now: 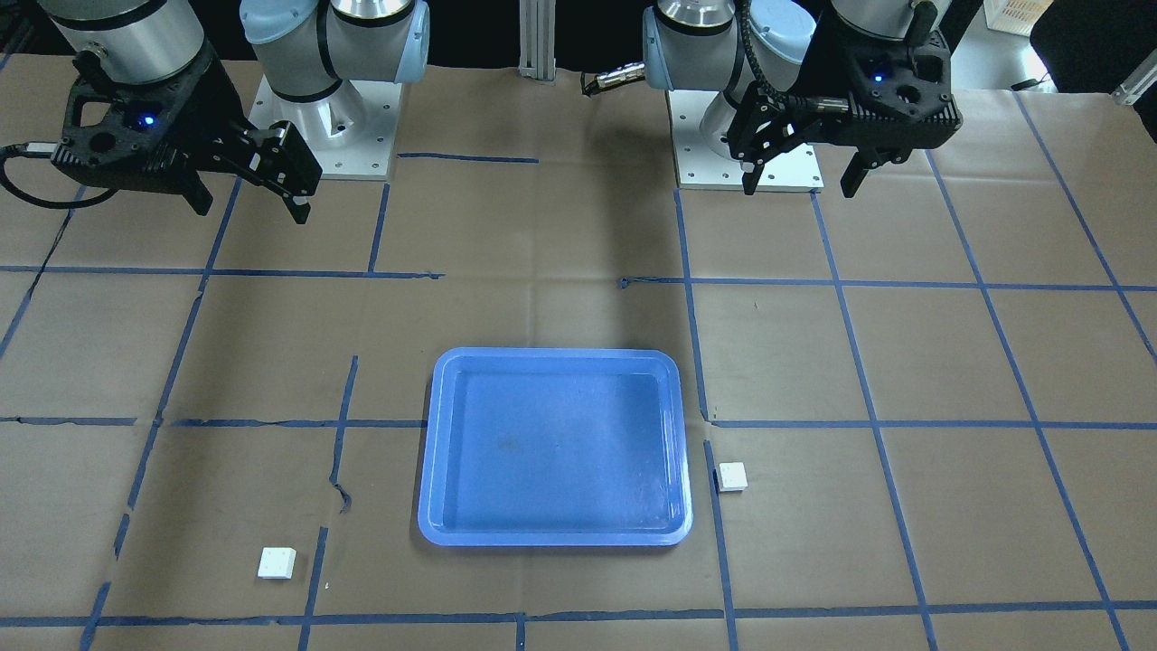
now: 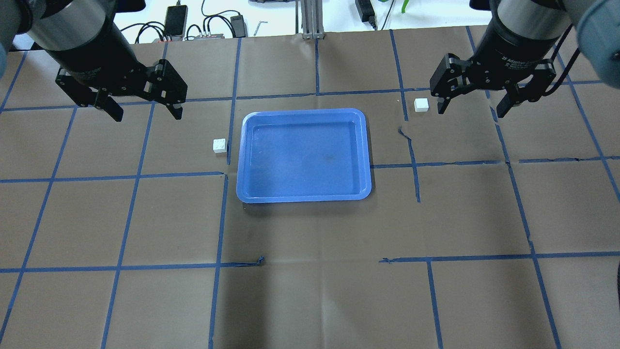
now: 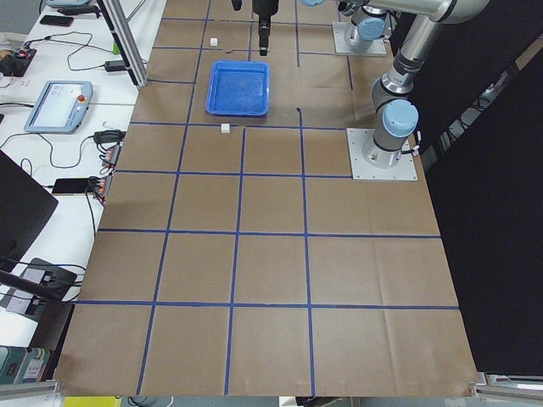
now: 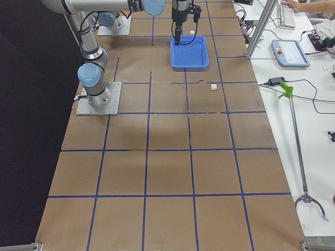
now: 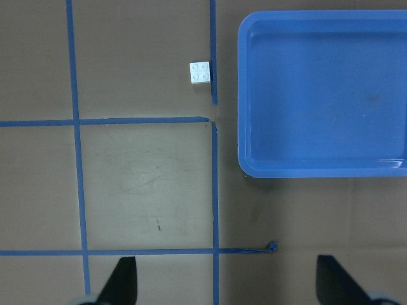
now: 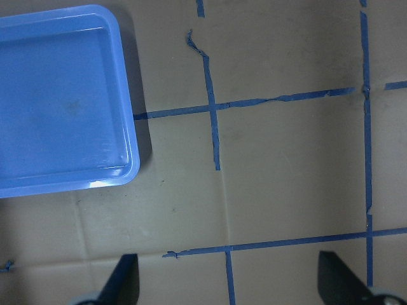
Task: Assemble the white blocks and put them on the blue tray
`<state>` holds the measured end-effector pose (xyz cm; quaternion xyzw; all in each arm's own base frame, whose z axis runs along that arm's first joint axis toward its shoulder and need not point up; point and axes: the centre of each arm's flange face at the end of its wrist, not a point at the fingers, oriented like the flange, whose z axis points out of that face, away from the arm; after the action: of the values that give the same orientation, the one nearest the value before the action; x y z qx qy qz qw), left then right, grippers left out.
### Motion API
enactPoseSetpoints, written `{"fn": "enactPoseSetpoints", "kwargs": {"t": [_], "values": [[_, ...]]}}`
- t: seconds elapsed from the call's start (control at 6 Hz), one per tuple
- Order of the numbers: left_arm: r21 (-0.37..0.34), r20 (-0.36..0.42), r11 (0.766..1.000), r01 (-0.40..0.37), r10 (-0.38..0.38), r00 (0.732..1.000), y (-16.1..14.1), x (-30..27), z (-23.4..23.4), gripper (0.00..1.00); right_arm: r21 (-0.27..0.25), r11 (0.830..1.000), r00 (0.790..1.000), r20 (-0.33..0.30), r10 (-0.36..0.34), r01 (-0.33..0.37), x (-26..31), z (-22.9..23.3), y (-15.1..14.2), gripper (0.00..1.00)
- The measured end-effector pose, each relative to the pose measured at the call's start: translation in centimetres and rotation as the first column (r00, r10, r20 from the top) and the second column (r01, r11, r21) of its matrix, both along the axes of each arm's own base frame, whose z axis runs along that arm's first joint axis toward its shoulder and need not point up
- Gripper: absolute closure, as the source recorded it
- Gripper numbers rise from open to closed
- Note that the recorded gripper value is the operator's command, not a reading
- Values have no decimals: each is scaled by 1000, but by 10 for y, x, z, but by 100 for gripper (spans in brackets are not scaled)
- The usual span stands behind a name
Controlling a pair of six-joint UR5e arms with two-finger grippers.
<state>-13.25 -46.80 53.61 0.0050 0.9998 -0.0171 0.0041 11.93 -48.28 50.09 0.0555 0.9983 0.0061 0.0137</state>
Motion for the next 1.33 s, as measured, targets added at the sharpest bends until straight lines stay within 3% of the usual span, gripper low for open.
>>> {"fn": "enactPoseSetpoints", "kwargs": {"t": [0.5, 0.83, 1.0, 1.17, 1.33], "values": [[-1, -4, 1000, -1, 1, 1000, -1, 2, 1, 1, 4, 1000, 1000, 0, -1, 1, 0, -2, 0, 0], [47, -15, 999, -21, 22, 1000, -18, 11, -21, 1, 9, 1000, 1000, -2, 4, -4, 0, -3, 1, 0], [75, -19, 997, -28, 30, 999, -37, 13, -48, 1, 6, 998, 998, -1, 65, -65, 0, -3, 1, 0], [73, -21, 997, -30, 32, 999, -63, 15, -84, 1, 0, 977, 977, -2, 211, -211, -2, -4, -1, 0], [56, -21, 998, -30, 31, 999, -85, 16, -128, 1, -7, 914, 914, -4, 405, -405, -5, -10, -9, 0]]}}
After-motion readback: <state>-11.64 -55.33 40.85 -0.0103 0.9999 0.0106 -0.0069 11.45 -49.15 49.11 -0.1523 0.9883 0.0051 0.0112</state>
